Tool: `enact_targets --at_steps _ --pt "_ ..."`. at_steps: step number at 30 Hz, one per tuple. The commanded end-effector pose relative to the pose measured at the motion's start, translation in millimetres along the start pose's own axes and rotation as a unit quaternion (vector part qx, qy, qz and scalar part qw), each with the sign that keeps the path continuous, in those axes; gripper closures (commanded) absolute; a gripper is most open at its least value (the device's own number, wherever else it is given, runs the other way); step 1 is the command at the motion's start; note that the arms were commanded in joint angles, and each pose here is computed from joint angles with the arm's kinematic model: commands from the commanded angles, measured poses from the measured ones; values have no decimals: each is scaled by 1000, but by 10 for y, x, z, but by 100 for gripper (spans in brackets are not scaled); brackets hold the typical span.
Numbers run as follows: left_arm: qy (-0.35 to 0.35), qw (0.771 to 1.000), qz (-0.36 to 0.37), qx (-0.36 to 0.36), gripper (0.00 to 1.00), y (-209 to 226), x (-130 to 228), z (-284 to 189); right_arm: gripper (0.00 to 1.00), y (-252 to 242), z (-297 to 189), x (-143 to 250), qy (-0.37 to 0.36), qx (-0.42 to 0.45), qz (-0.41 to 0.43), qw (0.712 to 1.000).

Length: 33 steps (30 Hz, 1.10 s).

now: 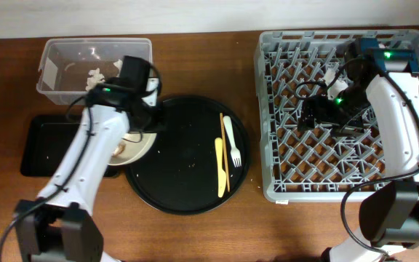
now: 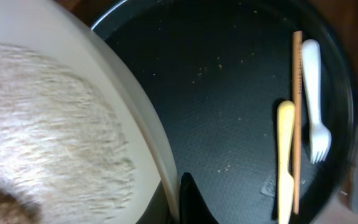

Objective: Sort waste into correct bins and load items into the dishwasher rack
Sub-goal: 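Grasp the cream bowl with the left gripper and tip rice onto black tray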

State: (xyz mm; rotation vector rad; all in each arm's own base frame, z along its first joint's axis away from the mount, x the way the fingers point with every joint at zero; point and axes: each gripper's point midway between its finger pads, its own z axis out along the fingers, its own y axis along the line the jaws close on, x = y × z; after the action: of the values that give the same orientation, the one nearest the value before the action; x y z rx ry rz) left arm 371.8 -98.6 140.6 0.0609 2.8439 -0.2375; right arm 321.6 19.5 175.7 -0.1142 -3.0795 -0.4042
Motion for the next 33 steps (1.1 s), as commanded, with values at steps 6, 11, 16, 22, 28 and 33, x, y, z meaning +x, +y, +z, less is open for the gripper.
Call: enact_targets --at_steps 6,11,16,22,28,33 --pt "-91 976 -31 196 100 776 -251 -515 10 16 -71 27 -10 5 -10 1000" --pt "-124 941 -40 312 100 711 -214 -690 10 16 -71 27 -10 5 -10 1000" --pt "-121 924 -65 357 100 770 -8 -595 10 16 -71 28 -10 5 -10 1000" --pt "-165 892 -76 415 100 808 -68 -828 10 16 -70 39 -8 5 -9 1000" --pt "-225 844 -117 473 100 1039 -116 -1186 10 -61 -73 71 -1 27 -7 1000" --pt "-231 841 -155 463 100 1243 -19 -1228 10 -60 -73 72 -1 27 -7 1000"
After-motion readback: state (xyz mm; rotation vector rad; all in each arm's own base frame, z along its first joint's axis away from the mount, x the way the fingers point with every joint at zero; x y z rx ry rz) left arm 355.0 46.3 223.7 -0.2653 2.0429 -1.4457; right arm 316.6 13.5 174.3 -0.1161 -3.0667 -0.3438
